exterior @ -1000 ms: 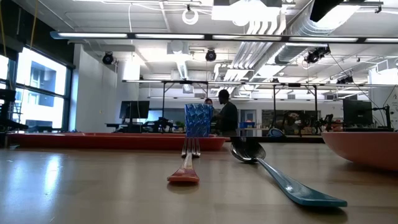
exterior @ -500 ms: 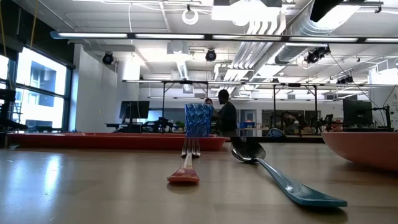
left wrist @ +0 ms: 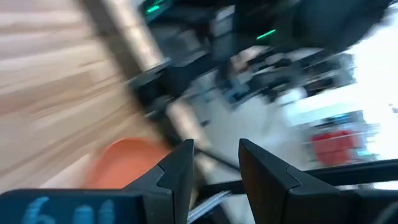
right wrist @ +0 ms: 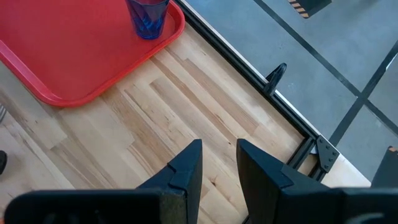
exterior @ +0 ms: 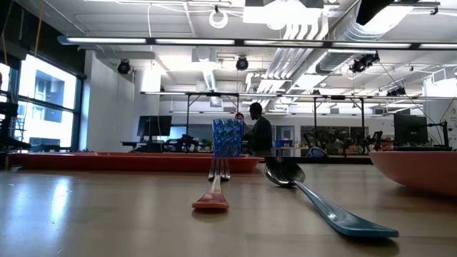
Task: Pick and place plate/cup/fork/spoon on tray
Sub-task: Put the orange fork on the left of the red serving tray
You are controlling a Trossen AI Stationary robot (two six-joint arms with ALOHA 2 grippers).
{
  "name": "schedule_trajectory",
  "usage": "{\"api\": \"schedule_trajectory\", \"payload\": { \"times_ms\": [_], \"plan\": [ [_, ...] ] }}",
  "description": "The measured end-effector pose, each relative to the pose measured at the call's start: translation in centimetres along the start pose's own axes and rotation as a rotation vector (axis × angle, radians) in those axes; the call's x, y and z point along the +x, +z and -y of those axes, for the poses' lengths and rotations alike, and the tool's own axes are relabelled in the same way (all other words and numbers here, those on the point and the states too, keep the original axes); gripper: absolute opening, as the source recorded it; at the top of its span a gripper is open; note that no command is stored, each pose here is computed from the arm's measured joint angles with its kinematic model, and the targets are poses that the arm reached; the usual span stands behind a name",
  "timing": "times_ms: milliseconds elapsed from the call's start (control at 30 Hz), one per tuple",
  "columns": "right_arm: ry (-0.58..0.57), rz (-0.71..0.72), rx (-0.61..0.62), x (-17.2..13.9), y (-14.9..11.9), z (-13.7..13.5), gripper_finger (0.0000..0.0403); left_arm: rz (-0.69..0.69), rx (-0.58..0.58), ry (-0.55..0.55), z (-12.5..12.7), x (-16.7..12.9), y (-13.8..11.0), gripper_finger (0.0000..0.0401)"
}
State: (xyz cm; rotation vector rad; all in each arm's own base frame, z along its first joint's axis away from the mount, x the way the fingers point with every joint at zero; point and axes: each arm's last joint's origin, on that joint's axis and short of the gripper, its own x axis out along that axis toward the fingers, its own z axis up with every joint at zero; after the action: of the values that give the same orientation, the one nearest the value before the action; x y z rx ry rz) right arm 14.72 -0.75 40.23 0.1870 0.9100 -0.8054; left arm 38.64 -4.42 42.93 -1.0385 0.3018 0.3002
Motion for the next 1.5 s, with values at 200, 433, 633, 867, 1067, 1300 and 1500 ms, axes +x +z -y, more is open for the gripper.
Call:
{"api": "schedule_trajectory", "payload": {
  "times_ms": [200,433,633,867,1067,1300,1500],
  "plan": [
    [0.002,-0.004,-0.001,0.0,0.0,0.0,0.009,-0.06,-0.032,0.166,-1.8,2.1,-1.7,0.0115],
    [0.001,-0.005,-0.002,0.0,0.0,0.0,0.009,-0.114,-0.057,0.332,-3.9,4.8,-4.2,0.0115],
    [0.001,-0.009,-0.004,0.0,-0.1,0.0,0.009,-0.163,-0.09,0.447,-5.7,7.4,-6.6,0.0115],
    [0.001,-0.01,-0.004,0.0,-0.1,0.0,0.009,-0.206,-0.117,0.547,-7.4,9.2,-8.6,0.0115],
    [0.002,-0.01,-0.004,0.0,-0.1,0.0,0.009,-0.228,-0.139,0.667,-8.6,9.4,-9.9,0.0115],
    [0.001,-0.01,-0.004,0.0,-0.1,0.0,0.009,-0.225,-0.178,0.708,-9.2,10.0,-11.3,0.0115],
    [0.002,-0.01,-0.004,0.0,-0.1,0.0,0.009,-0.276,-0.211,0.796,-10.0,9.9,-12.2,0.0115]
  ]
}}
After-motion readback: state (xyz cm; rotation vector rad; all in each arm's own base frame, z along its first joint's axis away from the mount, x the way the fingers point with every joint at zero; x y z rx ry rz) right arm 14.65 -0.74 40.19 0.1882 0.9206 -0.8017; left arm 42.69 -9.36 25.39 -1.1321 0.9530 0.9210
